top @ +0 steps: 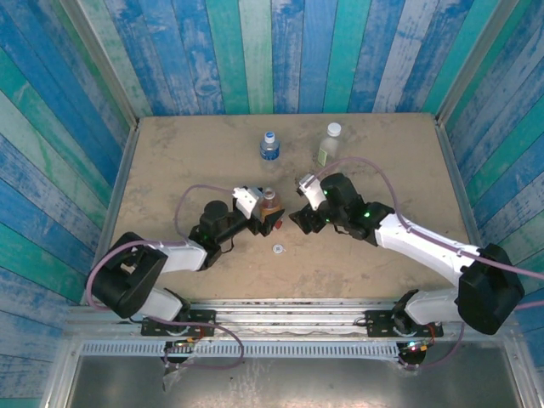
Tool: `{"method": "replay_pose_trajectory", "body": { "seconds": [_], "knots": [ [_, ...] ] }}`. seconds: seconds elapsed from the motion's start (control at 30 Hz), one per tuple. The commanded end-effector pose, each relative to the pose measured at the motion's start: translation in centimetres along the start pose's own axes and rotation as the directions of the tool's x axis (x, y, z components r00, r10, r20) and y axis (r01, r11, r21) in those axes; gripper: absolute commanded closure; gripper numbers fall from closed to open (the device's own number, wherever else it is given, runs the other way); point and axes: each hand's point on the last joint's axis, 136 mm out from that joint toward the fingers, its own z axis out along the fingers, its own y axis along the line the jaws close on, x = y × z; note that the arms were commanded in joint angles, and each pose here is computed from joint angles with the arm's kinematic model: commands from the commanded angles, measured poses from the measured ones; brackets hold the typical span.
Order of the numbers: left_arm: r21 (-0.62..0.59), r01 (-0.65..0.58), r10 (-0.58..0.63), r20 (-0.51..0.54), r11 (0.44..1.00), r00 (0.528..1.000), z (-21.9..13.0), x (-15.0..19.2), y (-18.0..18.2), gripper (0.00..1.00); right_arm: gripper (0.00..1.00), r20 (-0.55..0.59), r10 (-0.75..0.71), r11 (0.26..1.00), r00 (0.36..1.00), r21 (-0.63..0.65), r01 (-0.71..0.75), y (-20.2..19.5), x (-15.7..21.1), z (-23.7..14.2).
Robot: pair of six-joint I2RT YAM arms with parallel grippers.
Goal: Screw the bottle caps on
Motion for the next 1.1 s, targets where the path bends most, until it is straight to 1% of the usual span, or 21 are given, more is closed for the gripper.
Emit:
{"method": "replay_pose_trajectory", "body": {
  "seconds": [0.0,0.17,0.33,0.6,0.7,0.87,0.97,1.07],
  "knots": [
    [-0.02,0.021,-0.02,0.04,1.0,0.999,-0.2,0.0,0.3,0.01,0.17,0.021,0.007,1.0,1.0,-0.008,-0.007,0.5,-0.4,0.2],
    [-0.071,0.063,-0.059,0.051,0.996,0.997,-0.4,0.8,1.1,0.05,0.17,0.023,0.005,1.0,1.0,-0.007,-0.005,0.5,-0.6,0.2],
    [-0.066,0.085,-0.081,0.058,0.994,0.995,-0.2,0.8,1.1,0.06,0.17,0.017,0.003,1.0,1.0,-0.008,-0.003,0.6,-0.5,0.3],
    [-0.092,0.076,-0.074,0.019,0.993,0.997,0.4,1.9,1.7,0.09,0.17,0.02,-0.004,1.0,1.0,-0.001,0.004,0.6,-0.6,0.1],
    [-0.105,0.081,-0.083,-0.01,0.991,0.997,0.9,2.4,2.0,0.14,0.17,0.022,-0.007,1.0,1.0,0.002,0.007,0.6,-0.7,0.0],
    [-0.053,0.077,-0.076,0.021,0.996,0.997,0.8,1.9,1.1,0.19,0.16,0.017,-0.013,1.0,1.0,0.002,0.013,0.6,-0.6,0.1],
    [-0.01,0.081,-0.081,-0.005,0.997,0.997,1.4,2.3,0.5,0.18,0.16,0.013,-0.013,1.0,1.0,0.001,0.013,0.6,-0.5,0.3],
    [0.01,0.09,-0.09,0.001,0.996,0.996,1.9,2.3,0.3,0.17,0.16,0.014,-0.013,1.0,1.0,0.001,0.013,0.6,-0.5,0.2]
  ]
}}
